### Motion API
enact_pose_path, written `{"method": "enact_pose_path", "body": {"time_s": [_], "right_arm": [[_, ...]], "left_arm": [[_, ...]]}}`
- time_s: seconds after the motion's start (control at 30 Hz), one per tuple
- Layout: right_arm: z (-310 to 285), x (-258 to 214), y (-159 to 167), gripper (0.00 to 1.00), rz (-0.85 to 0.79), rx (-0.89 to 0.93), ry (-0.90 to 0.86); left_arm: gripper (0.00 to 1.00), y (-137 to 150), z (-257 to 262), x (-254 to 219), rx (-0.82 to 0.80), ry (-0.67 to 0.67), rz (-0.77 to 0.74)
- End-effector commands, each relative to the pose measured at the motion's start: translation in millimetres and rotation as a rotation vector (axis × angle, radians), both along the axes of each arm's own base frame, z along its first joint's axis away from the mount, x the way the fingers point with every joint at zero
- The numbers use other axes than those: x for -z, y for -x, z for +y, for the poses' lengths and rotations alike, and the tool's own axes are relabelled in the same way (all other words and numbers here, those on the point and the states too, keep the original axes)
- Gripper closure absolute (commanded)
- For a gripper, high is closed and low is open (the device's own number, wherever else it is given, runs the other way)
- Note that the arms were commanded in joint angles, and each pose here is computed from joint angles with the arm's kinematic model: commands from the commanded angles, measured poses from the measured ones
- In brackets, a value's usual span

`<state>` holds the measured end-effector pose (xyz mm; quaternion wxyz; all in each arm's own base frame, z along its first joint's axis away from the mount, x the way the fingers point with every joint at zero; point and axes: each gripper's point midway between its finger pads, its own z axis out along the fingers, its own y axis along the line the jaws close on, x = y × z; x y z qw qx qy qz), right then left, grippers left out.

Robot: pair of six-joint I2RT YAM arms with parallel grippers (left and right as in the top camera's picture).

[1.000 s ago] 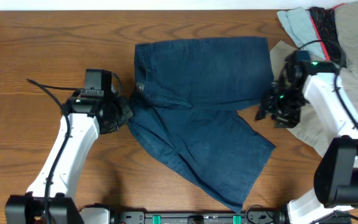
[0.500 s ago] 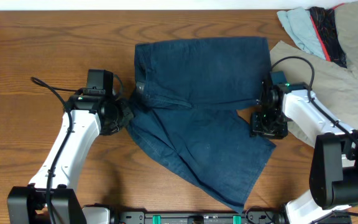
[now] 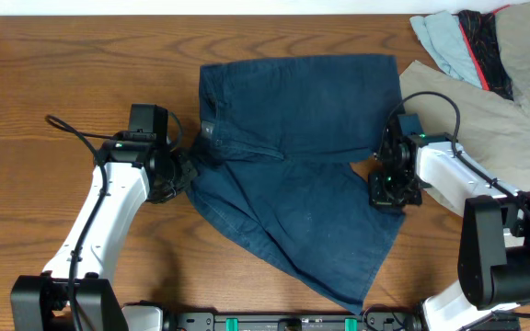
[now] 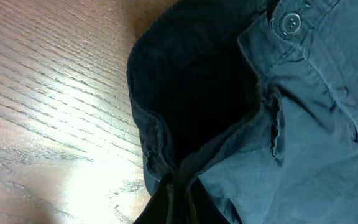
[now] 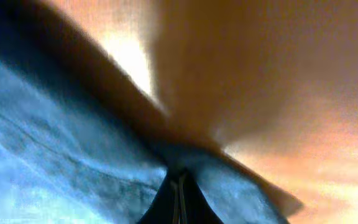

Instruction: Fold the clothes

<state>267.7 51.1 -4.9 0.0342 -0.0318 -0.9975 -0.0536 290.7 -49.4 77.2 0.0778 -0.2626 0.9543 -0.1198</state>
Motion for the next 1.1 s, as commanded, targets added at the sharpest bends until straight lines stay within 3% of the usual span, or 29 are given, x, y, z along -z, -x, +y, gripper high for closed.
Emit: {"method": "enact_pose_path", "body": {"time_s": [0.0, 0.17, 0.3, 0.4, 0.53, 0.63, 0.87, 1.07], "right_arm": [[-25.3, -14.3, -42.3, 0.99, -0.141, 0.061, 0.121], [-37.0, -61.1, -130.8, 0.99, -0.452, 0.124, 0.109], [-35.7, -85.5, -160.9, 0.99, -0.566, 0.136, 0.079], [-16.9, -79.8, -141.8, 0.93, -0.477, 0.056, -0.013], [-3.8, -59.6, -88.8, 0.56, -0.273, -0.071, -0.062], [-3.0, -49.5, -58.4, 0.43, -0.163, -0.125, -0.06], [-4.4, -23.7, -7.9, 0.27, -0.008, -0.183, -0.065], [6.9, -3.2, 19.6, 0.28, 0.048, -0.177, -0.121]], "left_arm": [[0.94, -1.0, 1.8, 2.1, -0.066, 0.009, 0.012], [0.94, -16.2, -8.5, -3.7, -0.106, 0.073, -0.04], [0.94, -37.4, -23.1, -11.1, -0.072, 0.097, -0.136], [0.94, -35.1, -27.1, -10.6, -0.058, 0.097, -0.129], [0.94, -24.5, -26.3, -6.4, -0.058, 0.09, -0.083], [0.94, -22.4, -26.0, -5.7, -0.043, 0.084, -0.077], [0.94, -22.3, -26.1, -5.7, -0.038, 0.083, -0.078], [0.94, -22.3, -26.0, -5.6, -0.038, 0.082, -0.078]]}}
